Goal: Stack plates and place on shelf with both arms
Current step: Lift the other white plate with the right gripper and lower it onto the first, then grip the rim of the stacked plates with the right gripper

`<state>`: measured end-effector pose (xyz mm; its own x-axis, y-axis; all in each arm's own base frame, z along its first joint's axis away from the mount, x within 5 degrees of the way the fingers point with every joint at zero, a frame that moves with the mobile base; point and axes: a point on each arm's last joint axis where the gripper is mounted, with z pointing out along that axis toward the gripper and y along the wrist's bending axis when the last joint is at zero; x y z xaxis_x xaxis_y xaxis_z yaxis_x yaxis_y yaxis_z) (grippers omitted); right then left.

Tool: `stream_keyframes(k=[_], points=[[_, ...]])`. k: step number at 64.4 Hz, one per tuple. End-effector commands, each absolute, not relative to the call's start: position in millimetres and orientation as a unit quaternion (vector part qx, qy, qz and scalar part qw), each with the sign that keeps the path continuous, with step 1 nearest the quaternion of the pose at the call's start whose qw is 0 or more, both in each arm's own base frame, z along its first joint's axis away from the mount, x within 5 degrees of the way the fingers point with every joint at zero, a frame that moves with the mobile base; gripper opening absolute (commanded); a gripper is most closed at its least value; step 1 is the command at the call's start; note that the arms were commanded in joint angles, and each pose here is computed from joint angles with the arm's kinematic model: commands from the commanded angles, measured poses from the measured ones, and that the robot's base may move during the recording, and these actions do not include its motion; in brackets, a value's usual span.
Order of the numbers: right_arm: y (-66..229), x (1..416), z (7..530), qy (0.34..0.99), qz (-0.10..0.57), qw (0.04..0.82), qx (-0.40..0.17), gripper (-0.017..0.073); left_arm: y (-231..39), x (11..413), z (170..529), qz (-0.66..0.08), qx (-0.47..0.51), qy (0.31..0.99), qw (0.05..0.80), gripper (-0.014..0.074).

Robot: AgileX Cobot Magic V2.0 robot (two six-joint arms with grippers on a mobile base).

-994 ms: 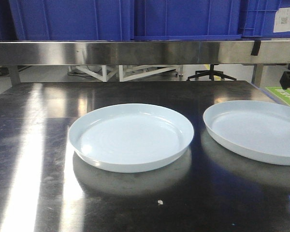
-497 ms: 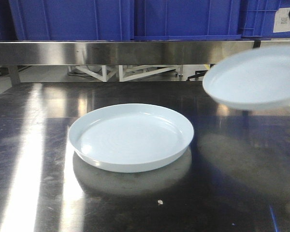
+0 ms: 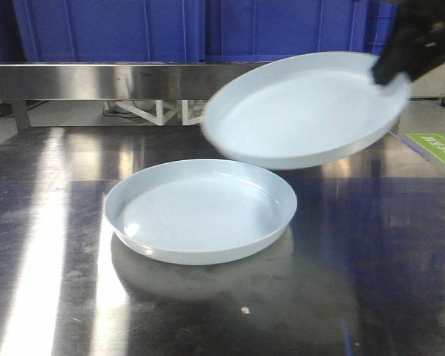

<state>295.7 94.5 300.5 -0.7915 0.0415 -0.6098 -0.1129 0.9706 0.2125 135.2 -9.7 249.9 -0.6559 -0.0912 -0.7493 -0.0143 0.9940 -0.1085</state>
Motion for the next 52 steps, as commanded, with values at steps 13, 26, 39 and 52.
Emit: stream_keyframes(k=[13, 26, 39, 52], points=[[159, 311, 303, 0.921, 0.159, 0.344, -0.093, 0.0029, -10, 140, 264, -0.053, -0.033, 0.887, 0.457, 0.0085], [171, 318, 281, 0.932, 0.150, 0.313, -0.105, 0.0055, -10, 140, 264, -0.053, -0.033, 0.887, 0.457, 0.0085], [173, 321, 269, 0.940, 0.141, 0.291, -0.108, 0.0325, -10, 140, 264, -0.053, -0.033, 0.887, 0.457, 0.0085], [176, 322, 261, 0.945, 0.137, 0.275, -0.111, 0.0386, -10, 140, 264, -0.053, -0.033, 0.887, 0.457, 0.0085]])
